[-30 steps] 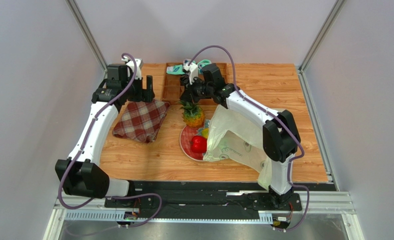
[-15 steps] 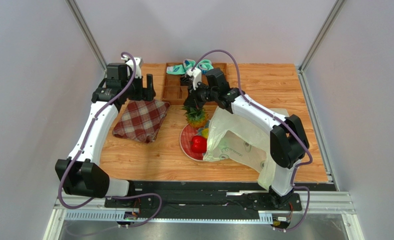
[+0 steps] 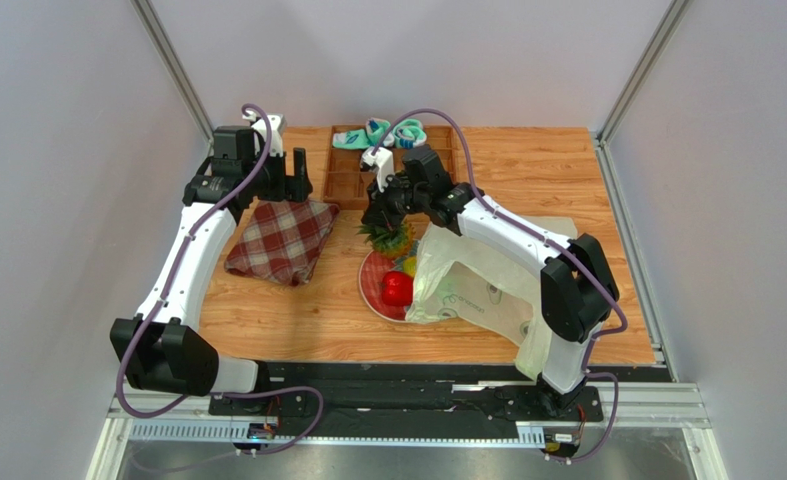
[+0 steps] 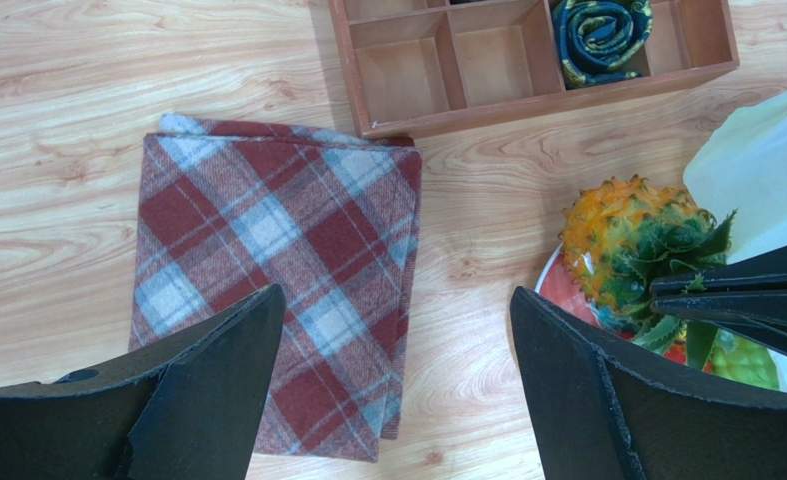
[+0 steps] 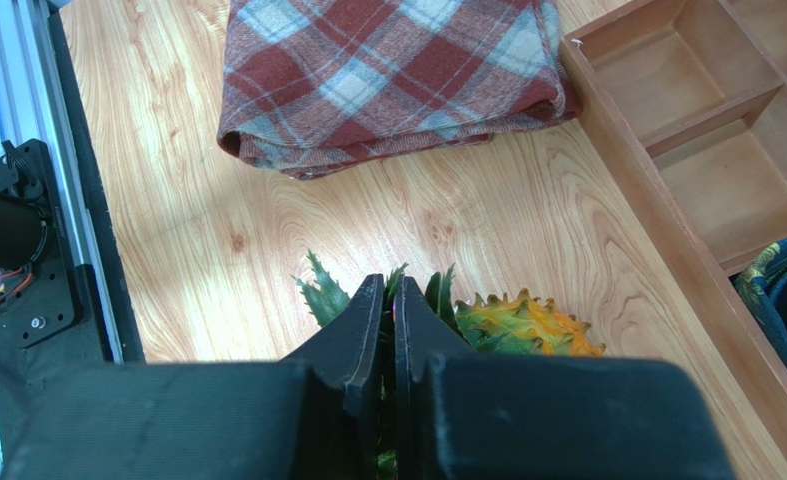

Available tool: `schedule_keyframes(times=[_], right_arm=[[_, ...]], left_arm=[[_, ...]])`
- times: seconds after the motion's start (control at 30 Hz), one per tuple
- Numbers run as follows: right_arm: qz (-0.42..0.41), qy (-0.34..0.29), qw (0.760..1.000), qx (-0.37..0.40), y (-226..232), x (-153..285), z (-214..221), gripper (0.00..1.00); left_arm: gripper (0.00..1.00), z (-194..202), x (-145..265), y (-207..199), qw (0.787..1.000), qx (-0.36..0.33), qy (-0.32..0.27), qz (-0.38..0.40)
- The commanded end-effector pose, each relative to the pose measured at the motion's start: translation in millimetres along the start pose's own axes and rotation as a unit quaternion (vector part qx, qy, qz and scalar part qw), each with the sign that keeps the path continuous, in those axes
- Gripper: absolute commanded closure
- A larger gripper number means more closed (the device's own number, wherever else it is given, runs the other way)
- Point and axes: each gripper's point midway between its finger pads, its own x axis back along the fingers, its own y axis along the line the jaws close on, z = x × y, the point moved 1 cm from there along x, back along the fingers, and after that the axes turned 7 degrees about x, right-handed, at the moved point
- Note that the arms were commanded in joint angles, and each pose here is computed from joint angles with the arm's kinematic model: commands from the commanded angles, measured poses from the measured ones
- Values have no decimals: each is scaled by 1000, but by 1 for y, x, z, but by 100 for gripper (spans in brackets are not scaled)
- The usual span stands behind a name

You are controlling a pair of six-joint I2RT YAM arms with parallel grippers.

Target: Take the fake fruits out of the plastic bag

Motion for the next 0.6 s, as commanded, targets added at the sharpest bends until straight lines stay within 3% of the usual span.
schedule_keyframes(times=[0.0, 0.2, 0.57], right_arm=[[18, 1, 1000, 3, 0, 17, -8, 100], [11, -26, 1000, -12, 7, 27, -31, 100], [31, -5, 999, -23, 3, 24, -10, 100]], left_arm=[[8, -15, 9, -6, 999, 1, -34, 11], [8, -14, 7, -8, 999, 5, -32, 18], [8, -8, 9, -7, 999, 5, -32, 17]])
